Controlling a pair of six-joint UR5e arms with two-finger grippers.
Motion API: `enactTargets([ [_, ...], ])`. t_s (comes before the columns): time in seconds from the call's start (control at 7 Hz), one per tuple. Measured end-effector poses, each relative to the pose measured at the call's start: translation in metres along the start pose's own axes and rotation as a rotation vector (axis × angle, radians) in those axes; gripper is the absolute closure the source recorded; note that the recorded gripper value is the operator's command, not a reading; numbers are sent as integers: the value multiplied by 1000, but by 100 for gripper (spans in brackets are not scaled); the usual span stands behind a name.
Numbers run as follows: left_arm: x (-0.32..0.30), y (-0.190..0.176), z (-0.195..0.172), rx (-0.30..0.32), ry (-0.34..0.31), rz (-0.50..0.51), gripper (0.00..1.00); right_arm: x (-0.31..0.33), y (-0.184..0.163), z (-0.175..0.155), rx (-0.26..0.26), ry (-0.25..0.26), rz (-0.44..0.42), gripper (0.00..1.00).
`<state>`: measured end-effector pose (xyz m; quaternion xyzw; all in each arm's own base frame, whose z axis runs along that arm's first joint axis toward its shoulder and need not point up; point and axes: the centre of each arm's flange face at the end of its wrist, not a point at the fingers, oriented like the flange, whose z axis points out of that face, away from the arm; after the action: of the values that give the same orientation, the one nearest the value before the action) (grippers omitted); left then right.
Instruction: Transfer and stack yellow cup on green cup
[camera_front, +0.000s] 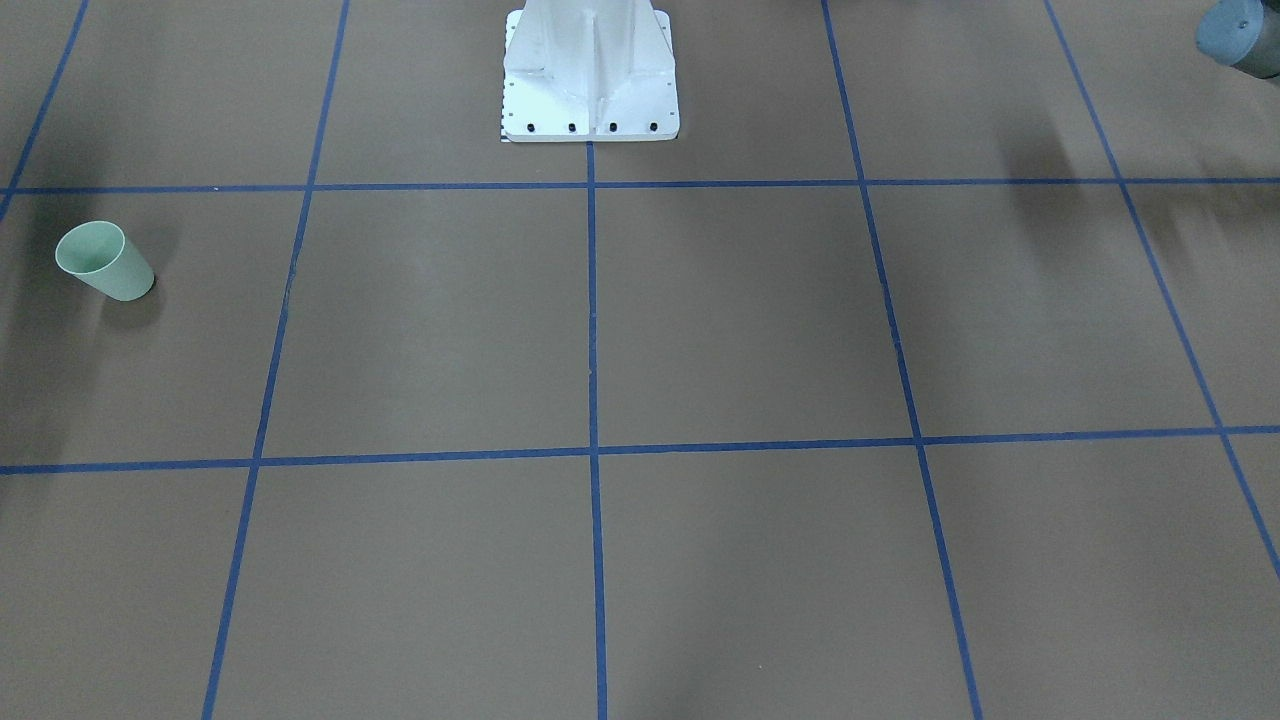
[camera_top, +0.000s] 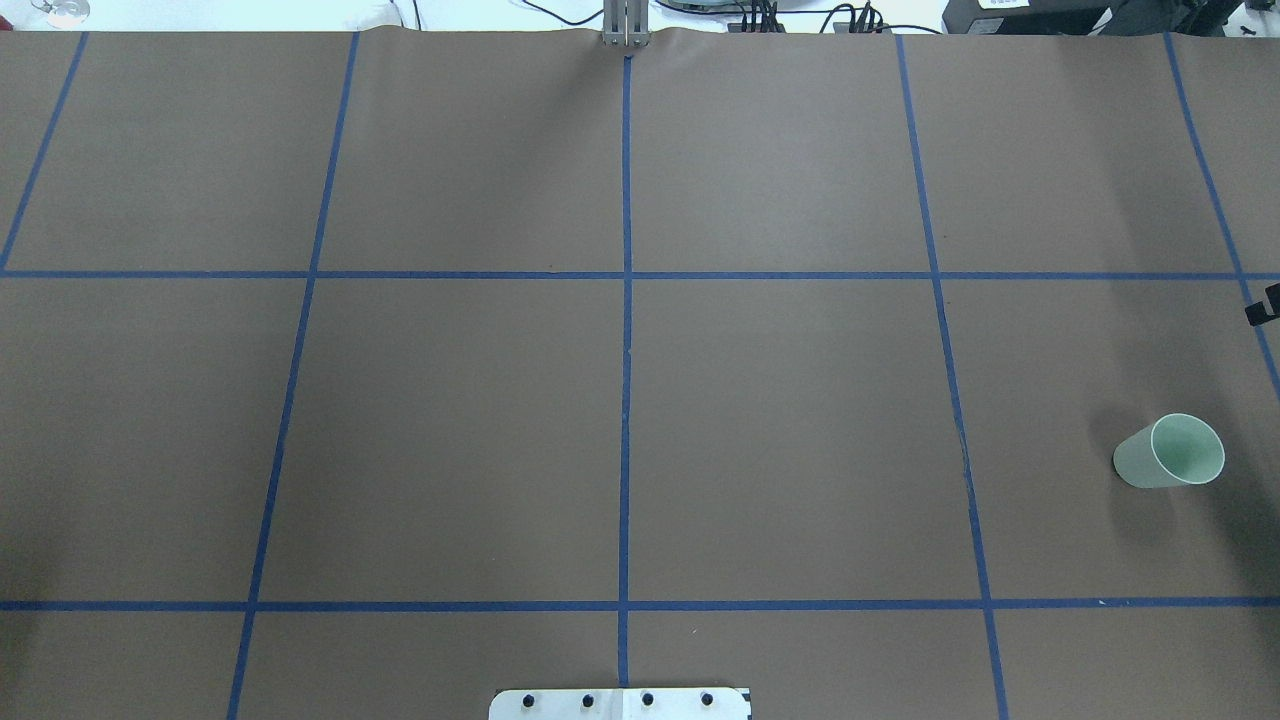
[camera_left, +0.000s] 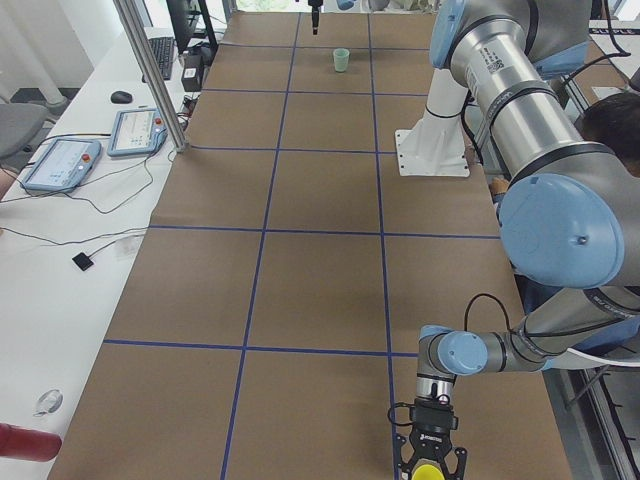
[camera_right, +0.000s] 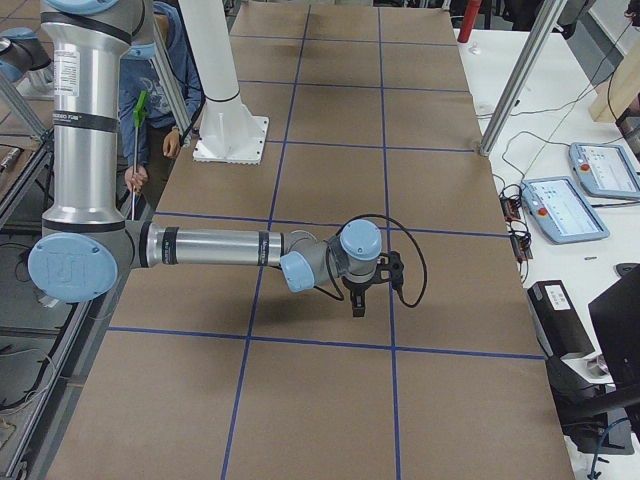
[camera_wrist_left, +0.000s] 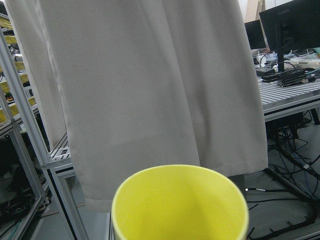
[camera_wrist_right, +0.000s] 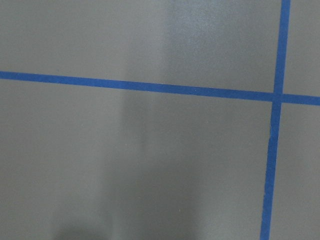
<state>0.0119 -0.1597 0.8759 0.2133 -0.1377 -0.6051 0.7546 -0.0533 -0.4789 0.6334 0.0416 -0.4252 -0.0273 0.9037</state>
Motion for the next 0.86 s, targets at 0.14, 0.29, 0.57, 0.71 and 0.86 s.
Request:
enactTargets([
  [0.14,11,11,-7,-11,27,-45,100,0,-3,1,0,-1,0,0],
  [0.29,19,21,-12,-20,37,-61,100,-1,-6,1,0,-2,0,0],
  [0.57,26,33,-7,-8,34,-21,100,-2,-7,1,1,-5,-1,0],
  [0.71,28,39,-1,5,22,23,100,-2,-7,0,2,-6,-2,0],
  [0.86,33,41,1,2,3,63,100,-3,-6,0,0,-9,-2,0],
])
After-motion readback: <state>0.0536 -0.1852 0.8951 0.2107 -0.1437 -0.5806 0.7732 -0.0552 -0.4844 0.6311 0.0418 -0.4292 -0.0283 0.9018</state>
